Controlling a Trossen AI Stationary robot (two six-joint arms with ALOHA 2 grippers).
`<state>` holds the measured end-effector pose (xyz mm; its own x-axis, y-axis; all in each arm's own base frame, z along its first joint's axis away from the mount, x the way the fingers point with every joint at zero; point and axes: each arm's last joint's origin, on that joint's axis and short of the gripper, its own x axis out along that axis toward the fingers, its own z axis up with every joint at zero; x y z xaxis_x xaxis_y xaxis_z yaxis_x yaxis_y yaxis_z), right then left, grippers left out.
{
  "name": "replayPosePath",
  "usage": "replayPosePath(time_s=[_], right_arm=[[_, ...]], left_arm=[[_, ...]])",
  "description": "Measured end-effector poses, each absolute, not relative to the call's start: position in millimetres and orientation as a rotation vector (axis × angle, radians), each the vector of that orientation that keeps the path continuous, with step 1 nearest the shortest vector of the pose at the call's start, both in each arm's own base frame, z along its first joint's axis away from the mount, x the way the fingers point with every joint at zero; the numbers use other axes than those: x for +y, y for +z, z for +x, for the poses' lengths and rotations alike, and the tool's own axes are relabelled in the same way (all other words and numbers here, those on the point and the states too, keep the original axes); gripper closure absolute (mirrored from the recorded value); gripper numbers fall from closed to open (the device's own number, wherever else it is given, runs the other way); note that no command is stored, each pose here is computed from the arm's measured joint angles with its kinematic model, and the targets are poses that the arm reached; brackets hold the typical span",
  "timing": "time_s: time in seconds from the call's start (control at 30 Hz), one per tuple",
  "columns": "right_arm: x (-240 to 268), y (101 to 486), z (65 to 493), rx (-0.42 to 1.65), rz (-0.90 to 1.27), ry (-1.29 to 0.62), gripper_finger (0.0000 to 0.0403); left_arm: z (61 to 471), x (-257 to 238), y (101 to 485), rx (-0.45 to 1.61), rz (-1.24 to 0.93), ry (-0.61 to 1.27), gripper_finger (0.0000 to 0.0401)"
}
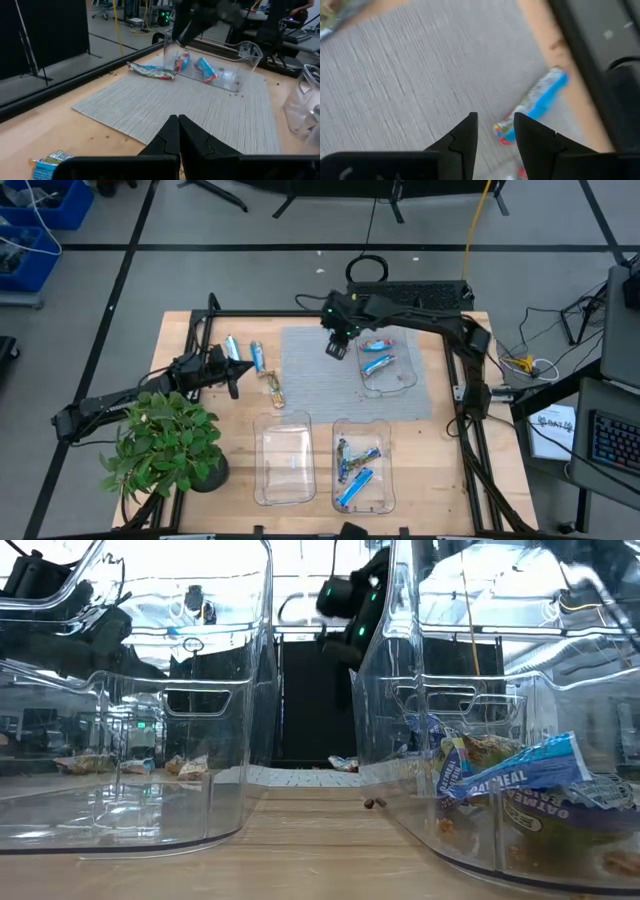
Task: Pick and place Granola Bars by type
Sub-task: Put the red granola bar into the top transparent bin
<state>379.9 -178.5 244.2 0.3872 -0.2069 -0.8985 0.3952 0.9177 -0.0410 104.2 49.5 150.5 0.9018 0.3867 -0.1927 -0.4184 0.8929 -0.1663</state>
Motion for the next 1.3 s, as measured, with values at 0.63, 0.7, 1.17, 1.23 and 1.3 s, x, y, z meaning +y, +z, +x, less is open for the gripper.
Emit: replayPosePath(time_s=[0.63,0.7,1.17,1.23,1.3], right_arm=[[-207,179,378,1.346,0.271,-0.436,0.0194],[-208,180,378,1.344,0.273,-0.438,0.0183],[-222,181,378,1.271,0.269,-0.468,0.0183],[-224,181,376,1.271,0.272,-0.472,0.0183],[-226,181,375,1.272,0.279,-0.477,0.0183]], left_arm=[[104,50,150,0.163,-0.182,0.417,0.0355],[104,50,150,0.162,-0.18,0.417,0.0355],[104,50,150,0.168,-0.158,0.415,0.0354],[104,50,150,0.168,-0.158,0.415,0.0354],[104,50,150,0.168,-0.158,0.415,0.0354]])
